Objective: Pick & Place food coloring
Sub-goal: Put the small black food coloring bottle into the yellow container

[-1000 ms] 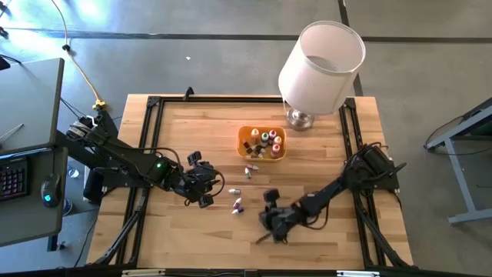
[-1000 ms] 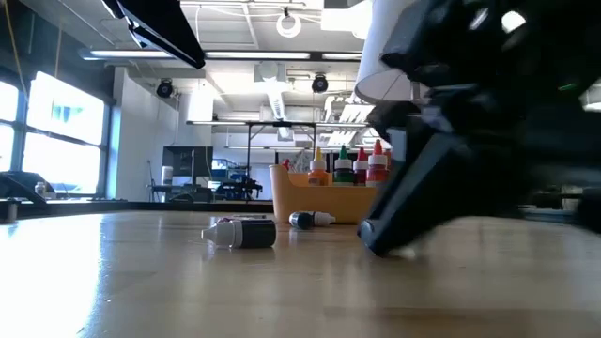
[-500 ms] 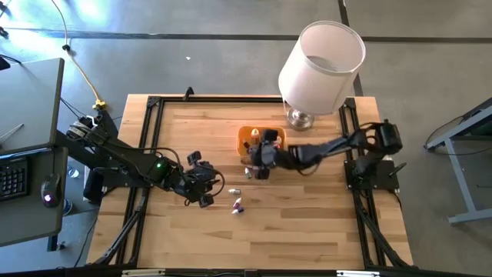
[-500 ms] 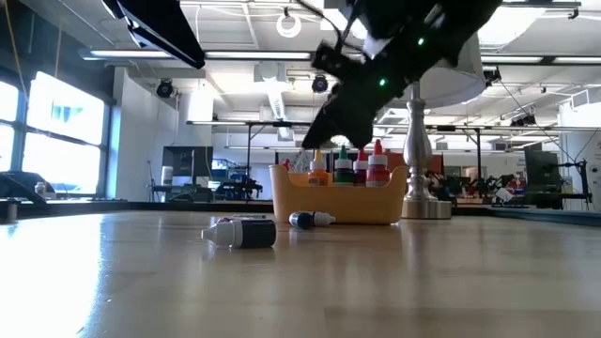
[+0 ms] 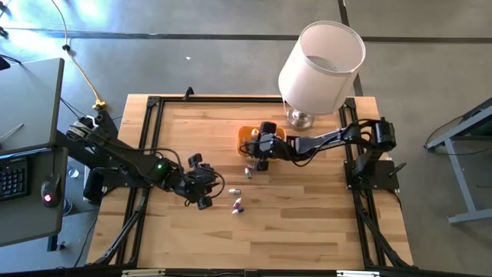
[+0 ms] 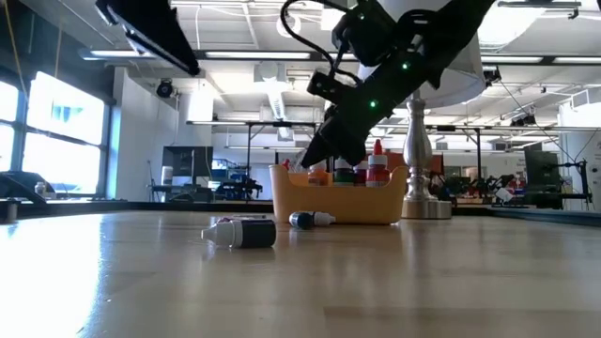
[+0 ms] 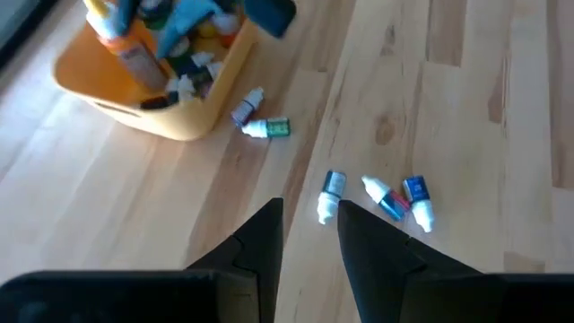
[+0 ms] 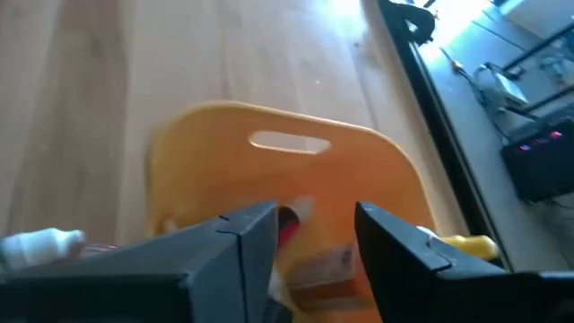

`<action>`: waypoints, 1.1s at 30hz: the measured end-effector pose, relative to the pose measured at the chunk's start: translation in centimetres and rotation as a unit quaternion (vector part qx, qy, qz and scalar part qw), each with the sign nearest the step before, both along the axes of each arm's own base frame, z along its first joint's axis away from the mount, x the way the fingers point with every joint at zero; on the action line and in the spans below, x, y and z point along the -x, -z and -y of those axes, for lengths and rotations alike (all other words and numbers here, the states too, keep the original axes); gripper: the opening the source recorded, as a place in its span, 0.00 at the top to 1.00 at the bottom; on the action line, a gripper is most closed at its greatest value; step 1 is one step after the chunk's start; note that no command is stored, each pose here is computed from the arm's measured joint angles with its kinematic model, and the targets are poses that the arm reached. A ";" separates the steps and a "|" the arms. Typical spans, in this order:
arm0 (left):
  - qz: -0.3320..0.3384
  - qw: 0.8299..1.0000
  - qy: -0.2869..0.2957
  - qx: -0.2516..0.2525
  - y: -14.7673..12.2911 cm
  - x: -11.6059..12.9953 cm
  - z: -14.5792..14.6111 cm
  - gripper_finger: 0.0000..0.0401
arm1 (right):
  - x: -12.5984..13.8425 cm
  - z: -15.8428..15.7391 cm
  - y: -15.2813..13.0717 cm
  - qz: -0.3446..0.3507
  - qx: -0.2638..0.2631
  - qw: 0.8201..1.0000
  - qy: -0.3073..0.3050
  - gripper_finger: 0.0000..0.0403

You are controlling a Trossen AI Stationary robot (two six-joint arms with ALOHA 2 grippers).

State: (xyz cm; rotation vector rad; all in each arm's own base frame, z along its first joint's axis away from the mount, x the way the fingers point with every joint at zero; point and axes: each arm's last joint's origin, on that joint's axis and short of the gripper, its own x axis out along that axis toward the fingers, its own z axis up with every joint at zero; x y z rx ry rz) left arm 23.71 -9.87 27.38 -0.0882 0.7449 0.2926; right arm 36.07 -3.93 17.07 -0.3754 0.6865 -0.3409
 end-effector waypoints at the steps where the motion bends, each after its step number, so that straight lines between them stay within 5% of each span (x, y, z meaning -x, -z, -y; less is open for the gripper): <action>1: -0.002 1.000 0.003 0.002 0.4 0.0 0.0 0.74 | 0.0 -0.1 0.0 0.000 0.003 1.000 0.003 0.62; 13: 0.101 0.984 0.075 0.123 6.4 -2.2 1.7 0.74 | 1.4 -5.1 -4.5 0.063 -0.022 0.997 -0.033 0.58; 21: 0.025 0.994 0.111 -0.002 11.6 -4.0 2.2 0.74 | 3.1 -10.7 -6.4 0.091 -0.117 0.983 -0.105 0.63; 27: 0.029 0.996 0.085 -0.029 13.0 -5.0 1.7 0.74 | 3.8 -13.5 -6.5 0.068 -0.053 0.978 -0.190 0.64; 33: 0.022 0.996 0.081 -0.023 13.1 -5.5 0.5 0.74 | 4.1 -14.1 -7.3 0.082 0.011 0.975 -0.207 0.64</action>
